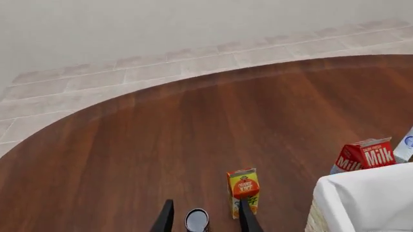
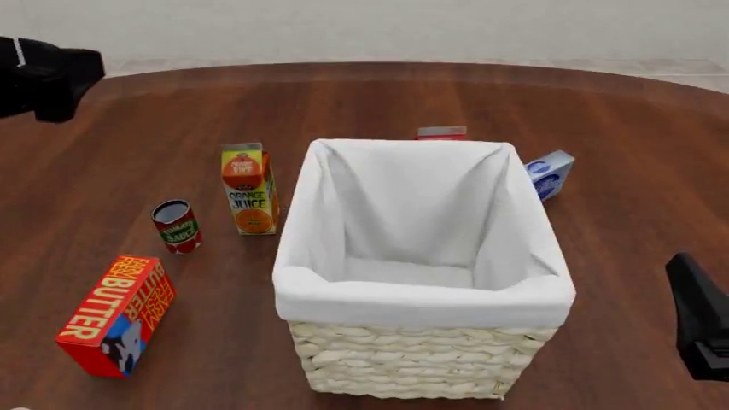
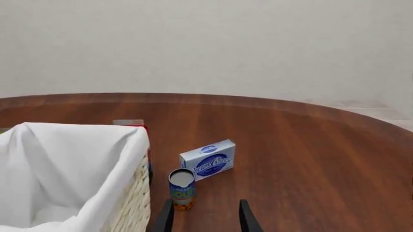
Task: Pick up the alphabet soup and the tomato sauce, and put them in the basket.
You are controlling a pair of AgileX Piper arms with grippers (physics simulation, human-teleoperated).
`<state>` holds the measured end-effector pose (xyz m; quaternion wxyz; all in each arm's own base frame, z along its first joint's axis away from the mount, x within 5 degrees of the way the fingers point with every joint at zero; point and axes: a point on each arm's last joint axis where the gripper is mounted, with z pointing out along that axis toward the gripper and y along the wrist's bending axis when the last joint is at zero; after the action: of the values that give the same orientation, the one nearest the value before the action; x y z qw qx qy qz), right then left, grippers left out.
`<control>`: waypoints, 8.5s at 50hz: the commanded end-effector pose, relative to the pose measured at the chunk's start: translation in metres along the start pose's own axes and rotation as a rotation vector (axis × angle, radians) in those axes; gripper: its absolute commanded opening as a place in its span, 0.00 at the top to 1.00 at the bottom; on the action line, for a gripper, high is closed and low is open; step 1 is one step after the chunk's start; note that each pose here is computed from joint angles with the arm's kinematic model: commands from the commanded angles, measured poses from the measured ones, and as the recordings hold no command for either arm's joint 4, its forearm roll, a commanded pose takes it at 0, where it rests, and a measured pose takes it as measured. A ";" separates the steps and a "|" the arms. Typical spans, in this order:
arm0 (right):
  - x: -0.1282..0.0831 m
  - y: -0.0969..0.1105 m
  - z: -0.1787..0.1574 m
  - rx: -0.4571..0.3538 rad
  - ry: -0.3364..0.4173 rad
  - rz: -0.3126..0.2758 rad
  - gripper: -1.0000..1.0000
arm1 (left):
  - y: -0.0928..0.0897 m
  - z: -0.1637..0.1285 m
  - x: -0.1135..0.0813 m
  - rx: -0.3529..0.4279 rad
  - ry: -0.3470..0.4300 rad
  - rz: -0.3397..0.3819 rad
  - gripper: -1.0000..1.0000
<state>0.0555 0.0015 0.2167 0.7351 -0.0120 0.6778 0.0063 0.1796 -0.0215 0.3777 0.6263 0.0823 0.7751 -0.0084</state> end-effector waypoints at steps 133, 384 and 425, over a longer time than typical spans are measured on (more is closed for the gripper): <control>0.001 0.000 0.000 -0.003 0.005 -0.004 0.00 | 0.024 0.144 0.087 -0.054 0.508 -0.069 0.00; 0.000 0.000 0.000 -0.005 0.001 -0.006 0.00 | 0.035 0.185 0.158 -0.087 0.581 -0.102 1.00; -0.001 0.000 0.000 -0.004 -0.001 -0.009 0.00 | 0.052 0.169 0.100 -0.130 0.434 -0.081 1.00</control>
<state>0.0553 0.0017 0.2174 0.7355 -0.0163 0.6773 0.0050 0.3321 0.0236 0.2307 0.4305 0.0056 0.9020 0.0336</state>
